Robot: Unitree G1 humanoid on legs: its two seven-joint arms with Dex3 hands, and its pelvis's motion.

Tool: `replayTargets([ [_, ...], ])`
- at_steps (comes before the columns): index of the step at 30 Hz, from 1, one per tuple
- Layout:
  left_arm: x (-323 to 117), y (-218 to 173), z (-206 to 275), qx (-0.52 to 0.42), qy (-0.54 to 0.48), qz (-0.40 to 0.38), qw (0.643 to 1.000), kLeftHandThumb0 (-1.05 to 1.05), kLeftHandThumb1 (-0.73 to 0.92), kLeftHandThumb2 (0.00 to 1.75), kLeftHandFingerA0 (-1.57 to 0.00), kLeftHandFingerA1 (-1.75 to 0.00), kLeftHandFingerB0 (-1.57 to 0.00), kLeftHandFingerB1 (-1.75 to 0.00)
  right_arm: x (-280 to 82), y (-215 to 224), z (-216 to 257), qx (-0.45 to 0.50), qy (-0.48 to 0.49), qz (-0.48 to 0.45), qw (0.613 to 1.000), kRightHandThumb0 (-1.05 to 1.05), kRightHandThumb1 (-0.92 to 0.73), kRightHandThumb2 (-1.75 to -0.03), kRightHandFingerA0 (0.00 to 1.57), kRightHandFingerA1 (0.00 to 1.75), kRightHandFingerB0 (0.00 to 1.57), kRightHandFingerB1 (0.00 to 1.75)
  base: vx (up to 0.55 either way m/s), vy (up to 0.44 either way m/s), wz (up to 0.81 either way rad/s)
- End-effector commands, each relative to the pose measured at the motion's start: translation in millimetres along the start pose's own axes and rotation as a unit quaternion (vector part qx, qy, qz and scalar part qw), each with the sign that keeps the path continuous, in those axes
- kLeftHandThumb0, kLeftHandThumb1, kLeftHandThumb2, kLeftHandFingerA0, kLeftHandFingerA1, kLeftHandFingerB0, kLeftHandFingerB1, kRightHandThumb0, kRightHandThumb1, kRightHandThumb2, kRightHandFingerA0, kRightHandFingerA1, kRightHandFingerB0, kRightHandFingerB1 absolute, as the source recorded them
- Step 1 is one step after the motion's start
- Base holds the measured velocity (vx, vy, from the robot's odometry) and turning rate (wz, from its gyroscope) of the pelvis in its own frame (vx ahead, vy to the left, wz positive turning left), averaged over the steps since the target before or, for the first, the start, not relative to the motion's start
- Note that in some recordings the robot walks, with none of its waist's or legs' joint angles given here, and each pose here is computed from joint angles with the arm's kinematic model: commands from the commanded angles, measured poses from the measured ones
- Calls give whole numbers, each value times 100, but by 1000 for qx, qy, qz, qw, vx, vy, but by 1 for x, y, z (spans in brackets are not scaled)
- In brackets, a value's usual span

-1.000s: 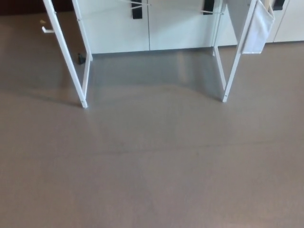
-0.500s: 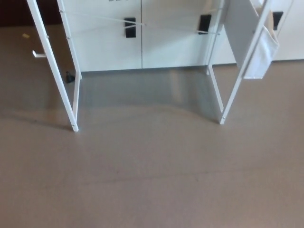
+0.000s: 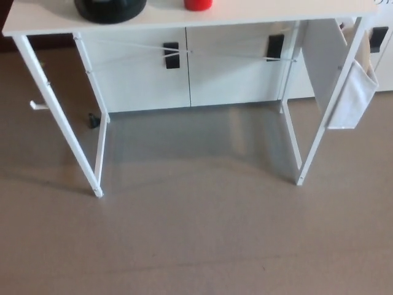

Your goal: The robot walk towards a table in front and uses its left hand to pick up the pot from the base and pour water to the cup on the right hand side

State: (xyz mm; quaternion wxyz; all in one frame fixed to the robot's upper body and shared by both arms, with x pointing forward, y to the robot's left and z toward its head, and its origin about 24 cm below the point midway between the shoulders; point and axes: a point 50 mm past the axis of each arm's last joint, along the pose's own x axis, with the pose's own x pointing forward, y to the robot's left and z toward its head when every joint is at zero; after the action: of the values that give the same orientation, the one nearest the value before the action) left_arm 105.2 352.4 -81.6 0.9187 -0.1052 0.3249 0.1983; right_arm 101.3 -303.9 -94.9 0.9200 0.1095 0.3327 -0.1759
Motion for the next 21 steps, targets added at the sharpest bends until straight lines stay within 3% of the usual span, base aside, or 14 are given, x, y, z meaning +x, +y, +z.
replayTargets([
  [1,-1,6,4,3,-2,7,1000,-11,51,56,-46,-41,-38,-36,-1,-3,1,-5,-4,-2,1000,-9,-59,-56,55,47,28,34,197,120,-17],
  [2,-1,6,4,2,-2,6,1000,-12,51,56,-46,-41,-38,-36,-1,-3,1,-2,-4,0,1000,-8,-42,-87,43,62,16,49,276,138,-17],
  [4,-1,6,4,-1,-2,6,1000,-12,51,56,-46,-41,-37,-36,-2,-3,1,-2,-5,4,1000,-8,-42,-87,42,61,16,49,397,165,-13],
  [6,-1,5,5,-4,-2,8,1000,-11,51,56,-46,-41,-37,-36,-2,-2,0,-3,-5,1,1000,-8,-41,-86,44,62,17,50,528,178,-51],
  [7,-1,5,5,-5,-2,6,1000,-10,52,56,-46,-41,-37,-36,-3,-2,0,-6,-4,0,1000,-10,-58,-57,54,46,28,34,521,172,10],
  [10,-1,5,5,2,-1,6,1000,-14,52,57,-46,-41,-37,-36,-3,-2,-1,-2,-3,0,1000,-9,-58,-56,55,47,28,34,302,133,4],
  [11,-1,5,5,4,0,8,1000,-13,52,57,-46,-41,-37,-36,-3,-2,-1,-1,-2,1,1000,-7,-42,-88,47,64,17,50,265,80,15],
  [14,-1,6,5,3,-2,4,1000,-14,52,57,-46,-42,-36,-36,-3,-3,-1,-6,-2,1,1000,-8,-42,-88,53,67,17,50,267,34,8],
  [15,-1,6,5,3,-3,4,1000,-14,51,57,-45,-42,-36,-36,-3,-3,-2,-5,-2,1,1000,-10,-58,-57,61,50,29,35,282,-20,8],
  [21,0,6,4,2,0,7,1000,-12,53,56,-46,-42,-37,-36,-3,-3,-3,-18,0,-3,1000,-15,-58,-57,60,50,29,35,380,-59,9],
])
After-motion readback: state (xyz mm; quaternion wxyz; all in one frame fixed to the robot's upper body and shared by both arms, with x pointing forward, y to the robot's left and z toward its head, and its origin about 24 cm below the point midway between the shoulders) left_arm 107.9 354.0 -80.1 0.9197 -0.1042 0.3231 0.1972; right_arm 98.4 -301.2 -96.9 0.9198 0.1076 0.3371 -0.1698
